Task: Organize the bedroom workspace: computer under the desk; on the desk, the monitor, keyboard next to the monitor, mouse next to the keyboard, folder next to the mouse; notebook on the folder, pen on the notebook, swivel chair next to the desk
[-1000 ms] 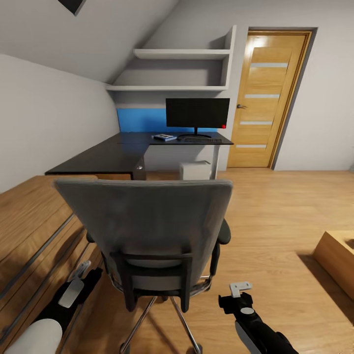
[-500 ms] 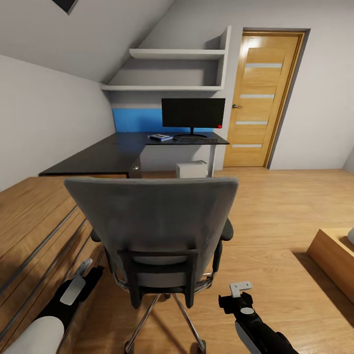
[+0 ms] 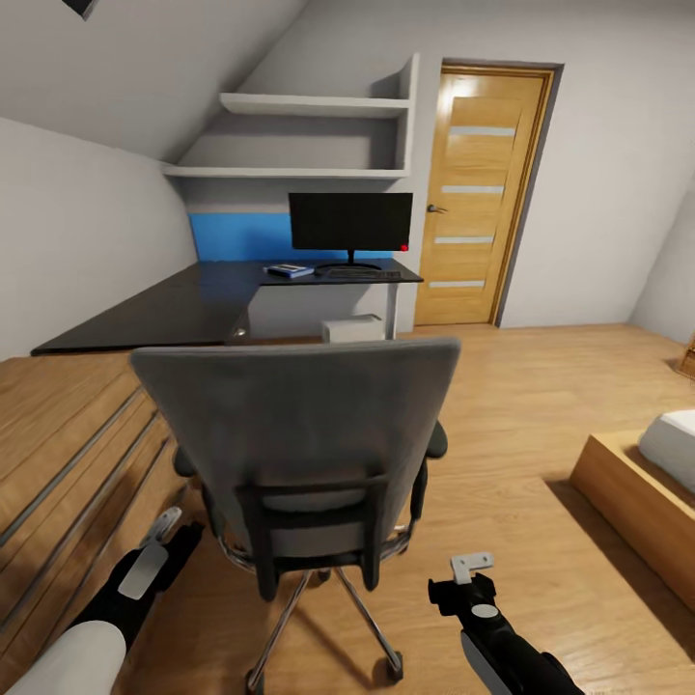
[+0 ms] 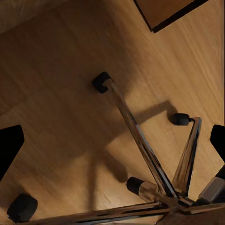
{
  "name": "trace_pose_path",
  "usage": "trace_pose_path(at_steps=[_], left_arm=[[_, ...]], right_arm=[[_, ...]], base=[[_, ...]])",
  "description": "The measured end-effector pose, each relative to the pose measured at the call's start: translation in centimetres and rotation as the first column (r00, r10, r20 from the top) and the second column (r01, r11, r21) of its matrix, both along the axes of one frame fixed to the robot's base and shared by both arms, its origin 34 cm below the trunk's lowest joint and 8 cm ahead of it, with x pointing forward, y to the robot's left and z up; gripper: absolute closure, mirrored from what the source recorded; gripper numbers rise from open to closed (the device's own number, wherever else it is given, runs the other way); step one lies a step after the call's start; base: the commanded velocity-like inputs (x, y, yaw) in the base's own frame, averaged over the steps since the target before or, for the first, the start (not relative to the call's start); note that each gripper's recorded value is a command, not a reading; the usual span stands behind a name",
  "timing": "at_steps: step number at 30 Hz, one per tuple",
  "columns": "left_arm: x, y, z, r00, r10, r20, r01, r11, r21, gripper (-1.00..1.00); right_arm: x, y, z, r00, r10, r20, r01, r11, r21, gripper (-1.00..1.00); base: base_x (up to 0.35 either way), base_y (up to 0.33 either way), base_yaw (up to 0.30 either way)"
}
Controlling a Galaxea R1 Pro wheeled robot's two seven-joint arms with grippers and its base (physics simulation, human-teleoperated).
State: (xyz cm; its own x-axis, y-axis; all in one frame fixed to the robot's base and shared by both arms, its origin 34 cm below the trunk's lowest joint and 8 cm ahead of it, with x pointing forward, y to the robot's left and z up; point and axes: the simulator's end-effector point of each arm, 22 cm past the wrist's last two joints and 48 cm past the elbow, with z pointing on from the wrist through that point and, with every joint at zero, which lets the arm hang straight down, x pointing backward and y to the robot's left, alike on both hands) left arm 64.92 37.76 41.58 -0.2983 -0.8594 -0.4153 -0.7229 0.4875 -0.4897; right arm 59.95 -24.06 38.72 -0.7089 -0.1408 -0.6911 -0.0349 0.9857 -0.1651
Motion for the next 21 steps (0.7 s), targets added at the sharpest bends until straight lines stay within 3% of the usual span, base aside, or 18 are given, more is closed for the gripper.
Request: trace_pose_path(at_steps=[10,21], left_arm=[[-0.02,0.09,0.01,1.0,0.0,-0.001,0.0,1.0,0.005,-1.0],[-0.05,0.22,0.02,1.0,-0.004,-0.004,0.004,1.0,0.01,-1.0]], right_arm=[[0.06,0.12,0.12,1.0,0.001,0.006,-0.001,1.0,0.0,-1.0],[0.15,0.36,0.26,1.0,0.004,0.011,-0.004,1.0,0.001,-1.0]], base=[[0.0,0.0,-0.062],[0.0,0.0,-0.262]])
